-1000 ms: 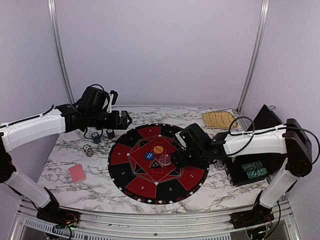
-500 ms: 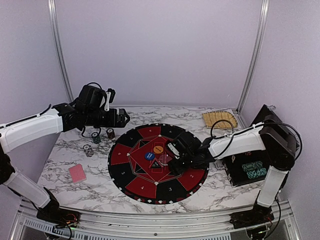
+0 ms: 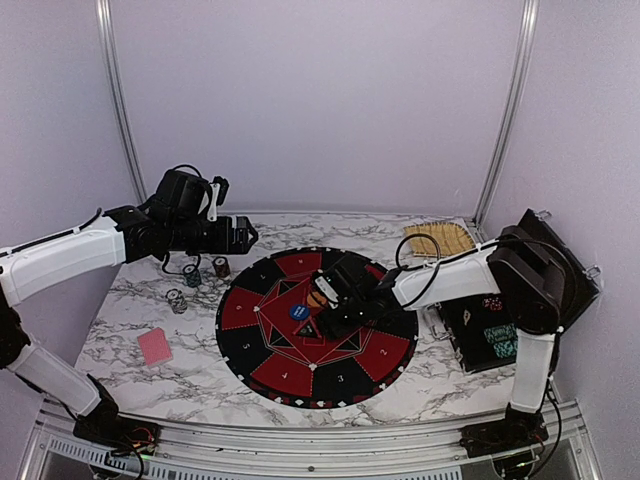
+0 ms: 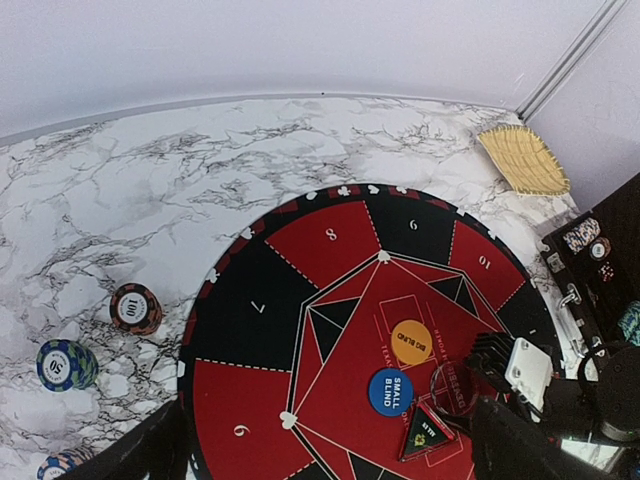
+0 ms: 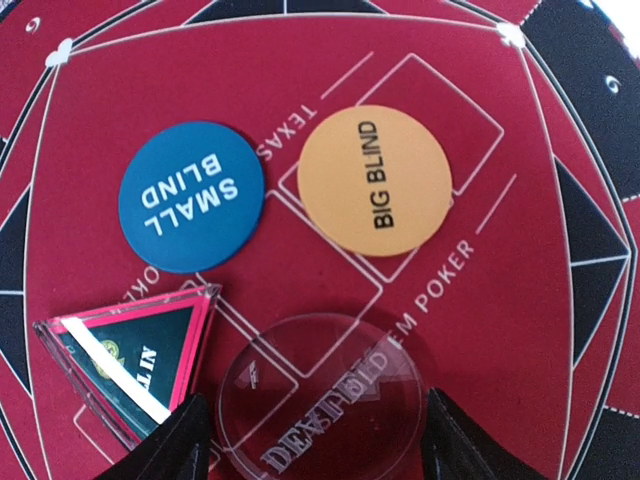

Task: Distribute texas hold em gaming equipment
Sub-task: Move the dealer button to position 5.

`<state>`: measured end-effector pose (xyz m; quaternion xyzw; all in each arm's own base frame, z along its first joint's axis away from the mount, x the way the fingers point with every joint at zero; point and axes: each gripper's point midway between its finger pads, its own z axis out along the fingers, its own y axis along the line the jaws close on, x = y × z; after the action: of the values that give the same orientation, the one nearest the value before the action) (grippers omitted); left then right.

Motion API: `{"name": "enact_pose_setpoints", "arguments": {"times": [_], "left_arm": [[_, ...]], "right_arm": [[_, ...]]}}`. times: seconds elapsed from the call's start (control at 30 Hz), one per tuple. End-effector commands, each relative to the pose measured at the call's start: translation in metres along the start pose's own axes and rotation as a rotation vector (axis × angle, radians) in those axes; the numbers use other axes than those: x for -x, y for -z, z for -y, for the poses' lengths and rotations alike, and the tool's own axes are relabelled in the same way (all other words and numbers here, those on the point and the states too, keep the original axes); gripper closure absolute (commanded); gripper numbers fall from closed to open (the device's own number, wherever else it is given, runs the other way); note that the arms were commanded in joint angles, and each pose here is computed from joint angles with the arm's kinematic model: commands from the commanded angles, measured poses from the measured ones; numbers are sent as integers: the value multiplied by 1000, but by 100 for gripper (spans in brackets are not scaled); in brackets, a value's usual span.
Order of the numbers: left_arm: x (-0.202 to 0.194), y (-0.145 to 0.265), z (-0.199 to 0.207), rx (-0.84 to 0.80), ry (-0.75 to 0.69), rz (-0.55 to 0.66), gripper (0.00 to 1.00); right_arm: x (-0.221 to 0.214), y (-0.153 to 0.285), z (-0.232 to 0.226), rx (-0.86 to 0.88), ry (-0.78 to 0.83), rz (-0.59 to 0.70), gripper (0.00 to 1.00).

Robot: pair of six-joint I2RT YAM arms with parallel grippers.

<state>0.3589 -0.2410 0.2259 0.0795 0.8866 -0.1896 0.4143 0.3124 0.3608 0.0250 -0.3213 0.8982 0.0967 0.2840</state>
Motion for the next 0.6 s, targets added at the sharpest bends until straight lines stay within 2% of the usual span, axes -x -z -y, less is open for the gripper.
{"name": "enact_pose_setpoints", "arguments": {"times": [0.0, 0.13, 0.3, 0.57], "left_arm": [[0, 4, -2, 0, -7, -9, 1], [1, 3, -1, -5, -6, -9, 1], [3, 3, 1, -13, -3, -10, 1], [-3, 2, 1, -20, 7, -23, 1]], "right_arm": [[3, -13, -7, 28, 12, -14, 30], [1, -15, -6, 45, -7, -18, 33], [-4, -9, -6, 49, -10, -26, 51], [-43, 20, -15, 71, -19, -70, 52]]}}
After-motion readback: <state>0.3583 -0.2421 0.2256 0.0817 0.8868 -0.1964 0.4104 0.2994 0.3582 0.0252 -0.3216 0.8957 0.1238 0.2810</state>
